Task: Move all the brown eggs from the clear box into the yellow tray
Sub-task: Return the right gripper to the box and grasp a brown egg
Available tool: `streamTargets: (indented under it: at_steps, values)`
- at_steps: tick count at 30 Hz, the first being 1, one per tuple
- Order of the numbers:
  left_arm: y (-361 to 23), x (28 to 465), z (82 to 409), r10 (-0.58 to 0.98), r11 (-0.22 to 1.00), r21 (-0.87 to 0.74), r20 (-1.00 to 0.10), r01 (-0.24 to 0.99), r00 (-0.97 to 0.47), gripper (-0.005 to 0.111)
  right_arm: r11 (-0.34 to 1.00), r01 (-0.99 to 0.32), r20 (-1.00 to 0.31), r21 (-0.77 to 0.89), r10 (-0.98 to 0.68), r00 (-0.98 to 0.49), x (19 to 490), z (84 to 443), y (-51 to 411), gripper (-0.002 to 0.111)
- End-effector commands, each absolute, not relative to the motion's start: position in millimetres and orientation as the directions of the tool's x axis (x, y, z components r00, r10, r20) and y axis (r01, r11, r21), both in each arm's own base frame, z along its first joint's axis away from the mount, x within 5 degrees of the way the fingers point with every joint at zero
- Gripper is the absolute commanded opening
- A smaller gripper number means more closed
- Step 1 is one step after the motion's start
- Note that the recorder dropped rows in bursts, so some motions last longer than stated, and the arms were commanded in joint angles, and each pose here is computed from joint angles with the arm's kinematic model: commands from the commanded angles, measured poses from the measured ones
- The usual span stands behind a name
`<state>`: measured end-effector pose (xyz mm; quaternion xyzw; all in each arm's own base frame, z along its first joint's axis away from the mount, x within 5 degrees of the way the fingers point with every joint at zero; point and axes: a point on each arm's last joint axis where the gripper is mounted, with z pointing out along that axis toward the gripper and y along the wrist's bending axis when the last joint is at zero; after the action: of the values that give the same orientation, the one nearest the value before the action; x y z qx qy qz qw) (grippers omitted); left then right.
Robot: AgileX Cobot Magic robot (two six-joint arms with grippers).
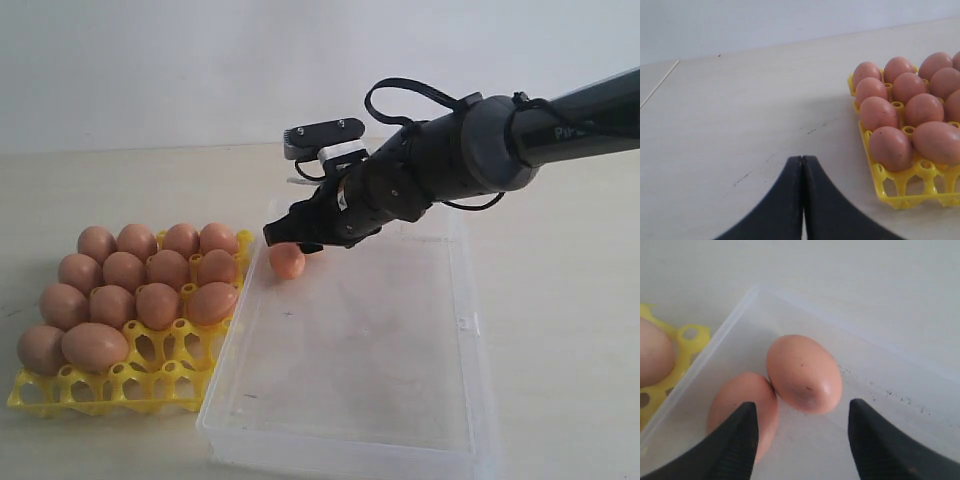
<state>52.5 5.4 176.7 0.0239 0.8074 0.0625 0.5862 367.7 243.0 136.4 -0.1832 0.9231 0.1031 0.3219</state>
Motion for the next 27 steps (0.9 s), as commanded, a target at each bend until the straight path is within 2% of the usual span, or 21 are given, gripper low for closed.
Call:
streamTargets:
  at_steps: [1, 4, 10, 16, 27]
  values:
    - [5.0, 52.4, 179.2, 0.107, 0.992, 0.122, -0.950, -0.032, -0.293, 0.000, 0.924, -0.353, -0.632, 0.145, -0.188, -0.752, 369.2, 139.8, 244.8, 0.053]
    - [5.0, 52.4, 179.2, 0.107, 0.992, 0.122, -0.950, -0.032, -0.293, 0.000, 0.929, -0.316, -0.607, 0.195, -0.139, -0.783, 366.4, 139.0, 247.3, 0.053]
    - [5.0, 52.4, 179.2, 0.107, 0.992, 0.122, -0.950, -0.032, -0.293, 0.000, 0.913, -0.334, -0.557, 0.234, -0.156, -0.816, 356.6, 136.6, 256.0, 0.053]
    - [5.0, 52.4, 179.2, 0.107, 0.992, 0.122, -0.950, -0.032, -0.293, 0.000, 0.908, -0.324, -0.597, 0.265, -0.109, -0.795, 360.8, 137.6, 258.8, 0.053]
    - [5.0, 52.4, 179.2, 0.107, 0.992, 0.122, -0.950, -0.032, -0.293, 0.000, 0.912, -0.316, -0.592, 0.261, -0.107, -0.799, 365.9, 119.2, 261.7, 0.053]
